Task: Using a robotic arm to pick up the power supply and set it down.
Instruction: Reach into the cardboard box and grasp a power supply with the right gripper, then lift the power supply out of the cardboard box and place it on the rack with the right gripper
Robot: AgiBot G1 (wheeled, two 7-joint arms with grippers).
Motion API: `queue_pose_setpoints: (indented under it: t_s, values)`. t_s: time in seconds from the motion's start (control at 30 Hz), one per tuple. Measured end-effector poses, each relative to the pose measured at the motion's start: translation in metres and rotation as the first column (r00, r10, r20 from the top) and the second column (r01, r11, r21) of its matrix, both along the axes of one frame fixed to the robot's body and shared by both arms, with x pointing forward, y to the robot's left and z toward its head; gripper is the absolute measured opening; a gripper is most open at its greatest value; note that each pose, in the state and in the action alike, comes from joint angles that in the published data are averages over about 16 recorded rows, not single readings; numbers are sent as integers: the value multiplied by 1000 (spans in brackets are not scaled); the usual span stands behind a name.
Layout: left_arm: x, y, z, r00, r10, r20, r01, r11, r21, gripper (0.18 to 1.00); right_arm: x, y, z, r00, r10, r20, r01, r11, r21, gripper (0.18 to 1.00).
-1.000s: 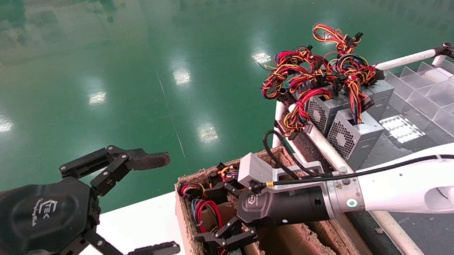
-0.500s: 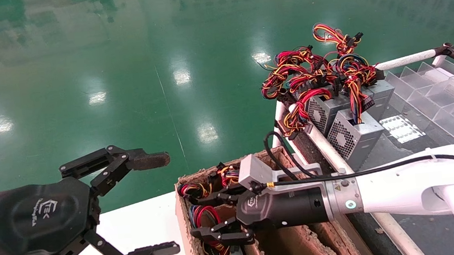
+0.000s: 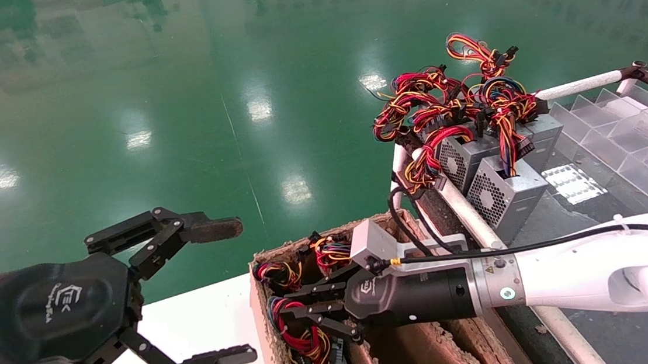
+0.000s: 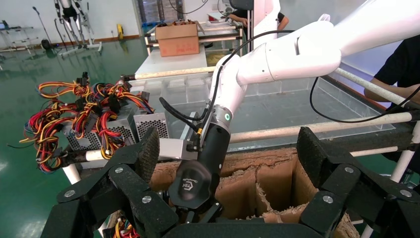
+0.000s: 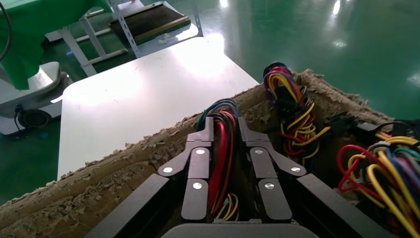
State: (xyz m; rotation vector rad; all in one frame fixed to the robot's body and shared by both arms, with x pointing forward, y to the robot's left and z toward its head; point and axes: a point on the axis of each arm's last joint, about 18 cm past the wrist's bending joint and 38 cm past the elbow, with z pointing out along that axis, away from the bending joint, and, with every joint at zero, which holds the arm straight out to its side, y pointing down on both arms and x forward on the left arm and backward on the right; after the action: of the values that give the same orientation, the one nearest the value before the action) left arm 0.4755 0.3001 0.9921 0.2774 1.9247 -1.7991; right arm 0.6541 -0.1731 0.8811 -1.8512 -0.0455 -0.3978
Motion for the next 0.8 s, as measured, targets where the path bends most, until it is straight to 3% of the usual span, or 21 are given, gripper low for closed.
queue_pose_setpoints:
  t_s: [0.3,0.8]
  values:
    - [0,0,0,1000,0,0,0,1000,0,1001,0,-5,0,1000,2,20,-2,1000,5,255]
    - [0,0,0,1000,0,0,0,1000,0,1001,-20,-37,42,995,22,98,-34,992,122,230]
